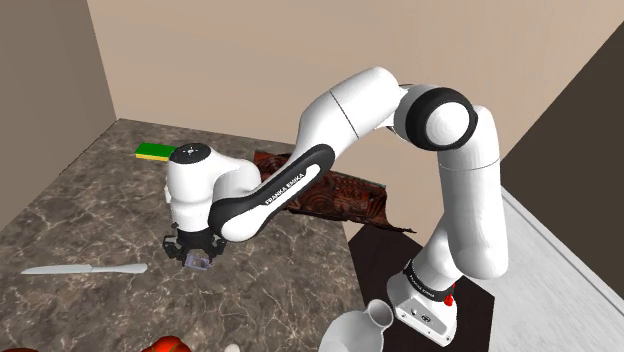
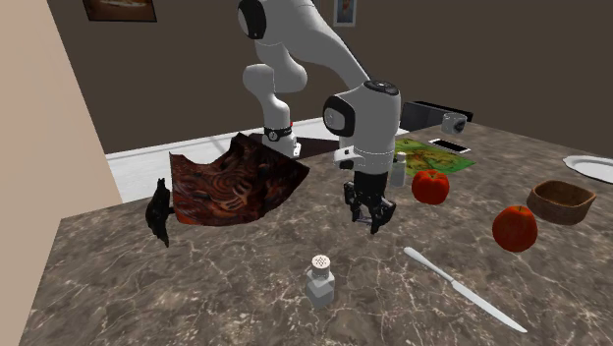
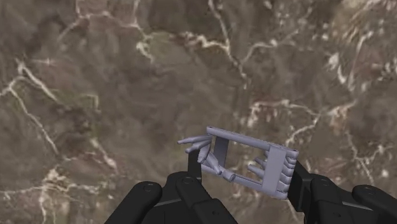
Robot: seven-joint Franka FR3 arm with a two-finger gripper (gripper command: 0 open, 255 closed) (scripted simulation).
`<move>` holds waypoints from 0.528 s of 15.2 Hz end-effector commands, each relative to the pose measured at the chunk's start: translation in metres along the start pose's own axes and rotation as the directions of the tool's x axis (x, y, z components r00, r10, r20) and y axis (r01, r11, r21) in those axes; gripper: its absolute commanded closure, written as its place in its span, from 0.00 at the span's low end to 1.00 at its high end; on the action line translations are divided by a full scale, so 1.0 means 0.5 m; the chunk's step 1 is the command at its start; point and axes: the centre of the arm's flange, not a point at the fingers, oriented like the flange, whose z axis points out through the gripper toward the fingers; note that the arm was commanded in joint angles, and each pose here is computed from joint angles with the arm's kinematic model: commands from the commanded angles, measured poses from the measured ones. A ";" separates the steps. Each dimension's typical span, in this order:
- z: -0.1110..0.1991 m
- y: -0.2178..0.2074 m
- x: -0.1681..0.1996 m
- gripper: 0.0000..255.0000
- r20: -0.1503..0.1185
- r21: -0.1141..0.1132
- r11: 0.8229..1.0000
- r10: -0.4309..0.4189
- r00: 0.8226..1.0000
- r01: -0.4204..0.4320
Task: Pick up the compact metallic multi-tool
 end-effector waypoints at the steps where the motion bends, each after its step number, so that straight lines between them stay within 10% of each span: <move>1: 0.000 0.000 0.000 1.00 0.000 0.000 1.000 0.000 1.000 0.000; 8: -0.031 0.000 -0.001 1.00 0.000 0.000 1.000 0.000 1.000 0.000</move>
